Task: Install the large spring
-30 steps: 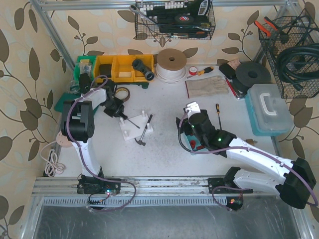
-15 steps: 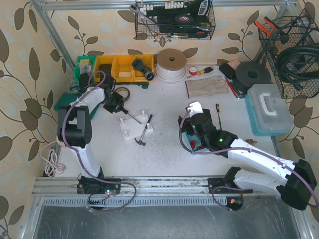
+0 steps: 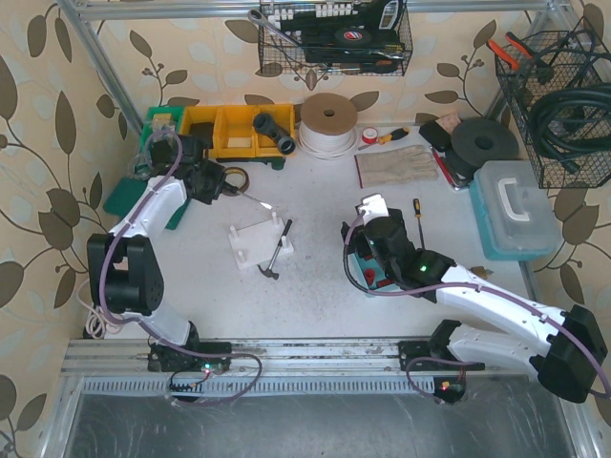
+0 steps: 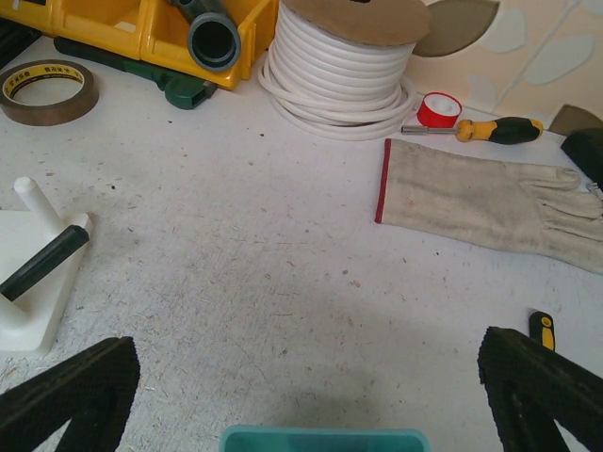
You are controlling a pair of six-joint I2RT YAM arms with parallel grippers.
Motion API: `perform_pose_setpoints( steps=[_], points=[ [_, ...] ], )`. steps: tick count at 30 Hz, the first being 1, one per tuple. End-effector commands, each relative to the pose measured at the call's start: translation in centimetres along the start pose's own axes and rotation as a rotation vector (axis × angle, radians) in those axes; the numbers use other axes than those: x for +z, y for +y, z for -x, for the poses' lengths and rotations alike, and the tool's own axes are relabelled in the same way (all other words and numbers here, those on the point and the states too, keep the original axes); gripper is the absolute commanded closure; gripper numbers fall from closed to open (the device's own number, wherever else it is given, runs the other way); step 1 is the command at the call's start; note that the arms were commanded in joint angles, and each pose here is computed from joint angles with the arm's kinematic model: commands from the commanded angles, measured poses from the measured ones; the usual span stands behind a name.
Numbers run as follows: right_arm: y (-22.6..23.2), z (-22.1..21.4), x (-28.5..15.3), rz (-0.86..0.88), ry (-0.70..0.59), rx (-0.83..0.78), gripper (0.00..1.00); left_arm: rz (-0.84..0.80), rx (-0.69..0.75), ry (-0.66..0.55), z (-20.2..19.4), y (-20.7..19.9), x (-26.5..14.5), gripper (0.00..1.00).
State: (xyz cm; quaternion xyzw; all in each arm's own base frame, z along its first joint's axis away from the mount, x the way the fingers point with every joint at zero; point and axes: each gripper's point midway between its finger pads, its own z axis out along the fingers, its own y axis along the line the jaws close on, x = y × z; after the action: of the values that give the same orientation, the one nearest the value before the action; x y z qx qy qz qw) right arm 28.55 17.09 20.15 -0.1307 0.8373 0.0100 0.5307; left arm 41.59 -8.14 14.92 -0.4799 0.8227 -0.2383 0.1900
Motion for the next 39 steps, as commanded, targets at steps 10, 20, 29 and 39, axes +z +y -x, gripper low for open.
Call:
perform_pose_setpoints(
  steps=[10, 20, 29, 39],
  points=[
    [0.4, -0.3, 0.0, 0.009, 0.012, -0.014, 0.04, -0.081, -0.137, -0.164, 1.2, -4.5, 4.9, 0.83],
    [0.7, -0.4, 0.0, 0.019, 0.005, -0.019, 0.04, -0.08, -0.145, -0.191, 2.3, -6.1, 9.1, 0.74],
    [0.7, -0.3, -0.1, 0.025, -0.008, -0.012, 0.04, -0.046, -0.136, -0.169, 2.0, -5.3, 10.4, 0.44],
    [0.0, -0.2, -0.2, -0.011, -0.013, 0.013, 0.04, 0.009, 0.357, -0.225, 1.7, -7.4, 2.9, 0.28]
  ],
)
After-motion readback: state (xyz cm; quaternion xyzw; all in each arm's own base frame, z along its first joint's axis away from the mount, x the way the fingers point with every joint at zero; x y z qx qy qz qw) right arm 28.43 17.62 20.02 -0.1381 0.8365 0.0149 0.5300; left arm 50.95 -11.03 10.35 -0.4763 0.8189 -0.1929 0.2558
